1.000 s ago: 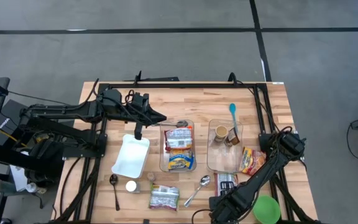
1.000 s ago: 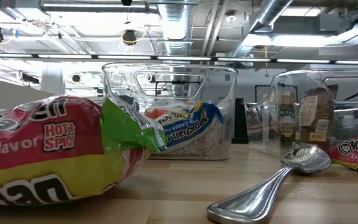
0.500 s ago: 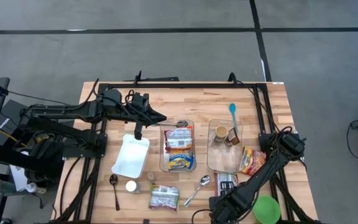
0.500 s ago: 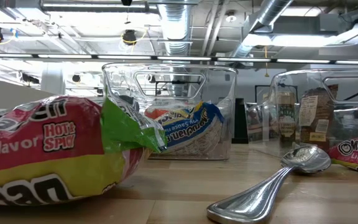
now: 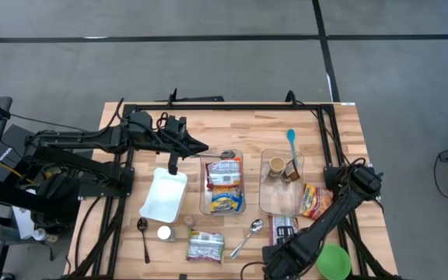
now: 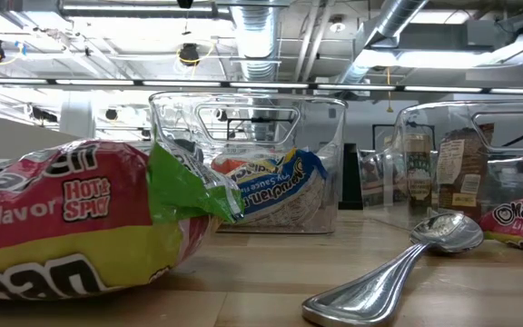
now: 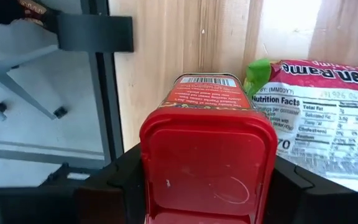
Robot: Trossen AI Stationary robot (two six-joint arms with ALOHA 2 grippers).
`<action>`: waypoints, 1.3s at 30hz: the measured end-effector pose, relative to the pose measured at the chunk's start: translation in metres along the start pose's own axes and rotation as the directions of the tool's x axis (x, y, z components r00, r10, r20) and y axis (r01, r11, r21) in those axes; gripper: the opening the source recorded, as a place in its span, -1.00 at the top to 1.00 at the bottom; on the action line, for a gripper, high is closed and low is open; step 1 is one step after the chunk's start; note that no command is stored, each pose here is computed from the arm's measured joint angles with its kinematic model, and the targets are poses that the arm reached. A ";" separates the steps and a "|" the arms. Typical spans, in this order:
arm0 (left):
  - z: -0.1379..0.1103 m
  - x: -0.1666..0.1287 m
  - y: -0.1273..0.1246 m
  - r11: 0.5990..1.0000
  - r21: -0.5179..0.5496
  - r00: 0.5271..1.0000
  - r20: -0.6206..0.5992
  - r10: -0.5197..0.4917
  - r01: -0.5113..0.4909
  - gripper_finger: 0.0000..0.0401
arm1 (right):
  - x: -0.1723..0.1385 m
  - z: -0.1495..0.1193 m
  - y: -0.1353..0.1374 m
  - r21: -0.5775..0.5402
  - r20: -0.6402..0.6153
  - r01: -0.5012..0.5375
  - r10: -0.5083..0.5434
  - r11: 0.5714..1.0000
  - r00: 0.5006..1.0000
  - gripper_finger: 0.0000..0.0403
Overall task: Pick & Place Food Item
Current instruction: Put the red spice can into the right transparent bin
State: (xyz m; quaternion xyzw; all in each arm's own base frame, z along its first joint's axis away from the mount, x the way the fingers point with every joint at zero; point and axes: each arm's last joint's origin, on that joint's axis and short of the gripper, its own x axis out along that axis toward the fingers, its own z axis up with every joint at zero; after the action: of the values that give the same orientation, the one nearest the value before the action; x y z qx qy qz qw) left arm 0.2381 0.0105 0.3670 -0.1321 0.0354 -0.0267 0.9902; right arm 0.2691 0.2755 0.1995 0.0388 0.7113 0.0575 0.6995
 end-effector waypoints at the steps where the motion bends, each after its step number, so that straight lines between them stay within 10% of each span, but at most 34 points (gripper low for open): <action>1: 0.000 0.000 0.000 1.000 0.000 1.000 0.000 0.000 0.000 1.00 | -0.004 0.000 0.001 -0.012 -0.005 0.005 -0.005 1.000 1.000 -0.01; 19: 0.000 0.000 0.000 1.000 0.000 1.000 0.001 0.000 0.000 1.00 | -0.117 0.028 -0.006 -0.122 0.178 0.032 -0.010 0.992 0.984 -0.01; 39: 0.000 0.000 0.000 1.000 0.000 1.000 0.001 0.001 -0.001 1.00 | -0.222 0.052 -0.096 -0.074 0.424 0.190 -0.141 0.979 0.895 -0.01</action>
State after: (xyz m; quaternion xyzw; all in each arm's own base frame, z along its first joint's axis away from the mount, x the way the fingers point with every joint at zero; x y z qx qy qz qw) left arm 0.2381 0.0106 0.3671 -0.1321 0.0351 -0.0264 0.9903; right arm 0.3271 0.1514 0.4060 -0.0502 0.5422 0.0283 0.8383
